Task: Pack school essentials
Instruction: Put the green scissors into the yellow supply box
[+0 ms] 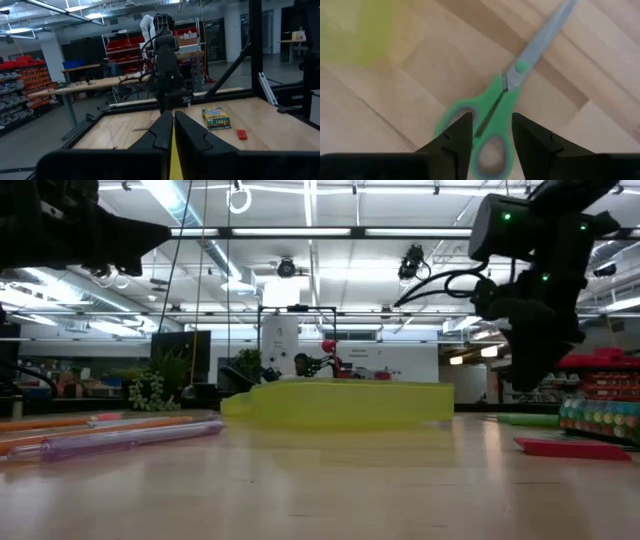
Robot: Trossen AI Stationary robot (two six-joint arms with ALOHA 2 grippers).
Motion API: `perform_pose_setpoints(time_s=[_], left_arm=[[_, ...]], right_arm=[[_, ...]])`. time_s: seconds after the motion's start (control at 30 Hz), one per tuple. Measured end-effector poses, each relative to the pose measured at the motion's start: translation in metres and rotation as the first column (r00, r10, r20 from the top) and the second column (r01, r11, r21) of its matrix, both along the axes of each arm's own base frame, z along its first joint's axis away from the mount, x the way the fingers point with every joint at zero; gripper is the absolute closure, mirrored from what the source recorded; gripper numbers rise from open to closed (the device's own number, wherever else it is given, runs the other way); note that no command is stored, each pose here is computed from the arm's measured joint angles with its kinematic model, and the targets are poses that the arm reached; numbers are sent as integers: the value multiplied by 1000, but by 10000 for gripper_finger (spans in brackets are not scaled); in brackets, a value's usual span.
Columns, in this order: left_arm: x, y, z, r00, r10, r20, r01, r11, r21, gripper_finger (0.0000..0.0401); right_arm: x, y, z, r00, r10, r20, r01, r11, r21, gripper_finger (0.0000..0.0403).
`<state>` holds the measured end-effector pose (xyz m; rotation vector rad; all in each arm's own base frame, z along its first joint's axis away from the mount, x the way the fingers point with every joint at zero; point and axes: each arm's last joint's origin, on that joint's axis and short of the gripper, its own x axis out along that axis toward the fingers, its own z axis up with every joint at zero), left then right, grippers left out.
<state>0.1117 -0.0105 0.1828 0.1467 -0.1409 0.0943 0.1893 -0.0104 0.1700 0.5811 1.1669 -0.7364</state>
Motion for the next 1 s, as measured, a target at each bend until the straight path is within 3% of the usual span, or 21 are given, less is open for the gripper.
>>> perform_pose_setpoints(time_s=[0.3, 1.0], left_arm=[[0, 0, 0, 1000, 0, -1, 0, 1000, -1, 380], [0, 0, 0, 1000, 0, -3, 0, 1000, -1, 381]], right_arm=[[14, 3, -10, 996, -56, -71, 61, 995, 79, 226], [19, 18, -29, 979, -132, -156, 147, 985, 88, 236]])
